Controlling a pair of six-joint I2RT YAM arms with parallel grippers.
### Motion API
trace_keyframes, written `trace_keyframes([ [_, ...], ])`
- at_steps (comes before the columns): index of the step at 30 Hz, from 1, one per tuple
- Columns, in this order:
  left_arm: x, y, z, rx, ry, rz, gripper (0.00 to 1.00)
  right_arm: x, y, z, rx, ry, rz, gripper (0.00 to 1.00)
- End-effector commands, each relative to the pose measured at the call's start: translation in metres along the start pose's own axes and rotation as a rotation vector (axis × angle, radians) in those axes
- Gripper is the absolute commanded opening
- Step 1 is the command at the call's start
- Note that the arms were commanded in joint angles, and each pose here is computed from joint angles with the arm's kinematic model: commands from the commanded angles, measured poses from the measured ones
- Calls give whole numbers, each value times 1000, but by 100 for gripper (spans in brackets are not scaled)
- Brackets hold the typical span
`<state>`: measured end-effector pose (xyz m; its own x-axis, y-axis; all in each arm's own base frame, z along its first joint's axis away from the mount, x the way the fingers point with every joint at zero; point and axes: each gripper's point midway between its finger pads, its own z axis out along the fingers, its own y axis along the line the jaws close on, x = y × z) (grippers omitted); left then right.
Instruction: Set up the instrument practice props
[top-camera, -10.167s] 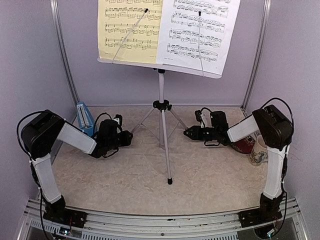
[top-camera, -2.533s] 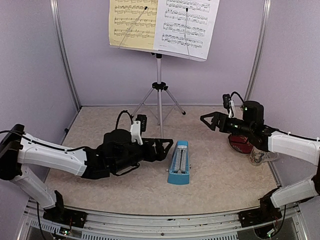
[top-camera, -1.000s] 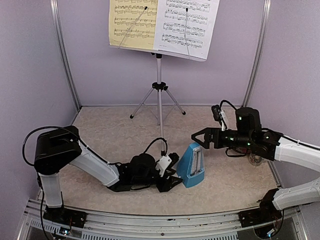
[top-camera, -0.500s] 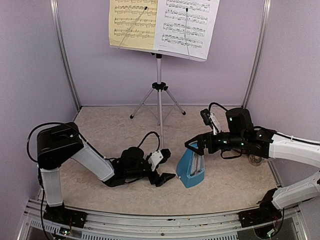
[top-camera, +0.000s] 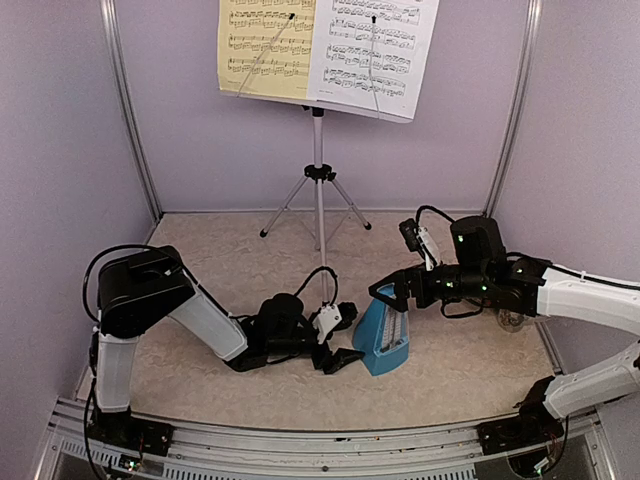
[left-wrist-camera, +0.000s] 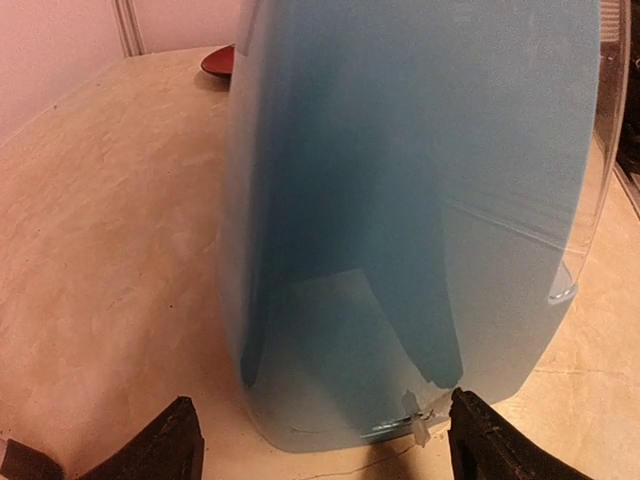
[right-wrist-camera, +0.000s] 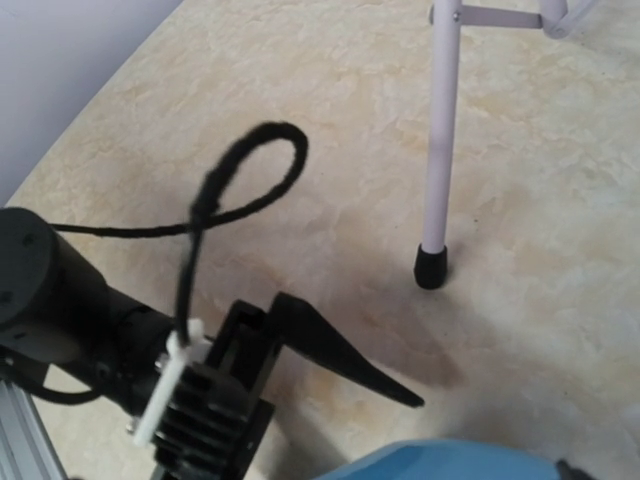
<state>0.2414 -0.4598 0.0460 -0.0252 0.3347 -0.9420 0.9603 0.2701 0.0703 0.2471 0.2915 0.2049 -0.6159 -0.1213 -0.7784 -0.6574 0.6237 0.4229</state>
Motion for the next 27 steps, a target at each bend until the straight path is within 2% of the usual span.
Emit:
trace_keyframes([
  [1, 3, -5, 8, 41, -3, 0, 81, -12, 10, -1, -27, -20, -24, 100],
  [19, 13, 1, 12, 47, 26, -19, 60, -13, 13, -1, -38, -14, -35, 99],
  [27, 14, 5, 10, 44, 30, -18, 56, -18, 14, -3, -38, -28, -34, 100],
])
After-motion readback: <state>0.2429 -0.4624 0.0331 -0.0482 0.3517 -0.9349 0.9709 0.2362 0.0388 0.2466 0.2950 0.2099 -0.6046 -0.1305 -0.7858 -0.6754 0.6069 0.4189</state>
